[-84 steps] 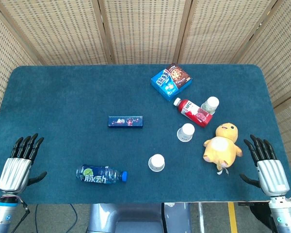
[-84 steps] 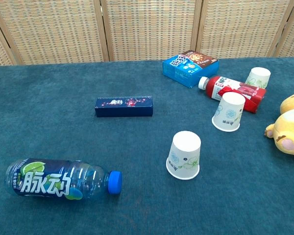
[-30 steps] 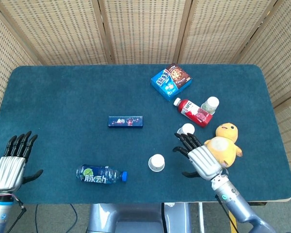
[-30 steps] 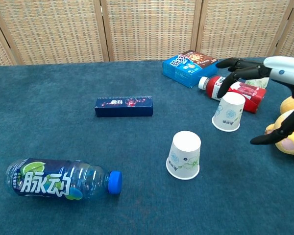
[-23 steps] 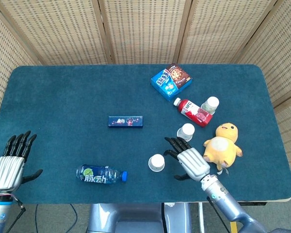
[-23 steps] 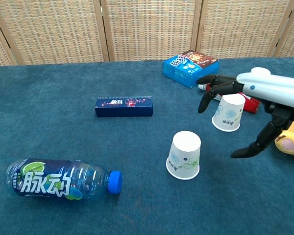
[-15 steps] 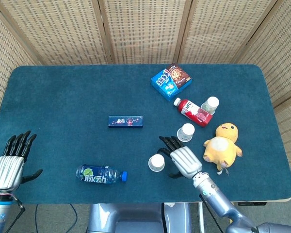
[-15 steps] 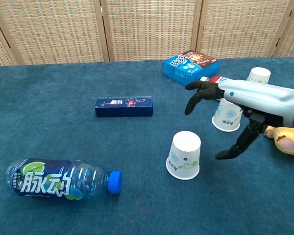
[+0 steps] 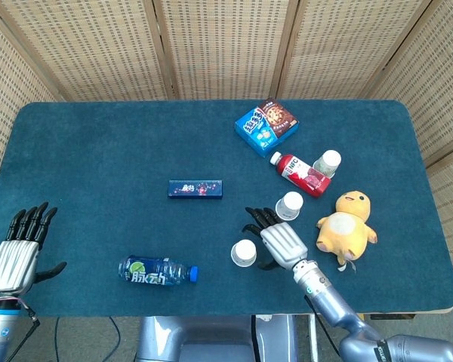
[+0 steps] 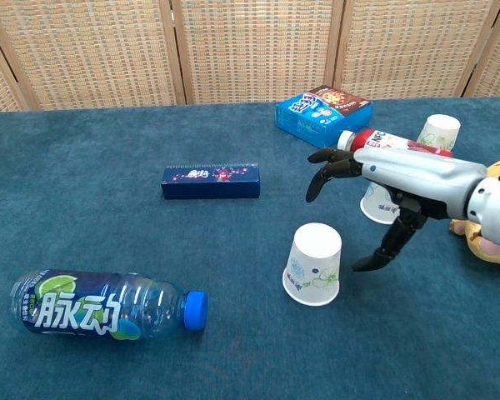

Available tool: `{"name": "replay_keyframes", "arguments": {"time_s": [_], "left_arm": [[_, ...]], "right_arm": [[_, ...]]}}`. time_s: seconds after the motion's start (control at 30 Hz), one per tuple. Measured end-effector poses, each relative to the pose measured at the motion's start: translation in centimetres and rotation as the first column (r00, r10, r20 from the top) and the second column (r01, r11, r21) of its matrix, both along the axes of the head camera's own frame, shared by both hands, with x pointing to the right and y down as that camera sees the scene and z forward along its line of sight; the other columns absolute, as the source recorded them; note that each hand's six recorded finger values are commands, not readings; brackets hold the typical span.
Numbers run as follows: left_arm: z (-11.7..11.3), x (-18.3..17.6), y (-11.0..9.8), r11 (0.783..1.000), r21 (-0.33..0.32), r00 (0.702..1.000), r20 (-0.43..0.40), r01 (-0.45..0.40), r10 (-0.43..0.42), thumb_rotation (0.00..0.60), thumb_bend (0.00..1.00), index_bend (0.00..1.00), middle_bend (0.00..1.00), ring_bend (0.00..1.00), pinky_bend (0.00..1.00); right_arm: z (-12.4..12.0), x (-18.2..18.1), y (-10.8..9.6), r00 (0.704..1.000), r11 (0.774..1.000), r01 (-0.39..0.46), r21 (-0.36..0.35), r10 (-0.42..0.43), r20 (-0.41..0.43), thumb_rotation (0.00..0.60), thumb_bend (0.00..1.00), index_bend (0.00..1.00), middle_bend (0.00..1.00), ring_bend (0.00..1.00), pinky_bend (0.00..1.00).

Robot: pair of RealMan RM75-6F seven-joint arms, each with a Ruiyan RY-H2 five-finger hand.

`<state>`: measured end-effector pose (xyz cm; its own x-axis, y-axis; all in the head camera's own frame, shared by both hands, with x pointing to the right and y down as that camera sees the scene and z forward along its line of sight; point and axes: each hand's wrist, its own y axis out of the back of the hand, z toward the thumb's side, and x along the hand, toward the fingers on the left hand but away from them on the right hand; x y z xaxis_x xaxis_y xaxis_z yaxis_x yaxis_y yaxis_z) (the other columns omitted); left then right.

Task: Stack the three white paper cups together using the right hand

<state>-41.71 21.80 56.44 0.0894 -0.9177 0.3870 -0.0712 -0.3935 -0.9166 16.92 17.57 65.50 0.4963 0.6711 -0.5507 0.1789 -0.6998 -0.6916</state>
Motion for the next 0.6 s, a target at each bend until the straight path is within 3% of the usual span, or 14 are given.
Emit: {"name": "replay_keyframes", "arguments": {"time_s": [0.4, 0.6], "left_arm": [[0.3, -0.1, -0.1, 1.000, -0.007, 1.000, 0.009, 0.008, -0.007, 0.600, 0.02, 0.00, 0.00, 0.00, 0.01], [0.2, -0.1, 0.0, 1.000, -0.006, 1.000, 0.008, 0.006, -0.006, 0.600, 0.02, 0.00, 0.00, 0.00, 0.01]], "right_arm": [[1.5, -0.7, 0.5, 1.000, 1.000, -0.011, -0.023, 0.012, 0.007, 0.600, 0.18, 0.37, 0.00, 0.00, 0.02], [2.4, -0.8, 0.7, 1.000, 0.999, -0.026, -0.032, 0.027, 0.003, 0.600, 0.19, 0.46, 0.01, 0.00, 0.02]]}}
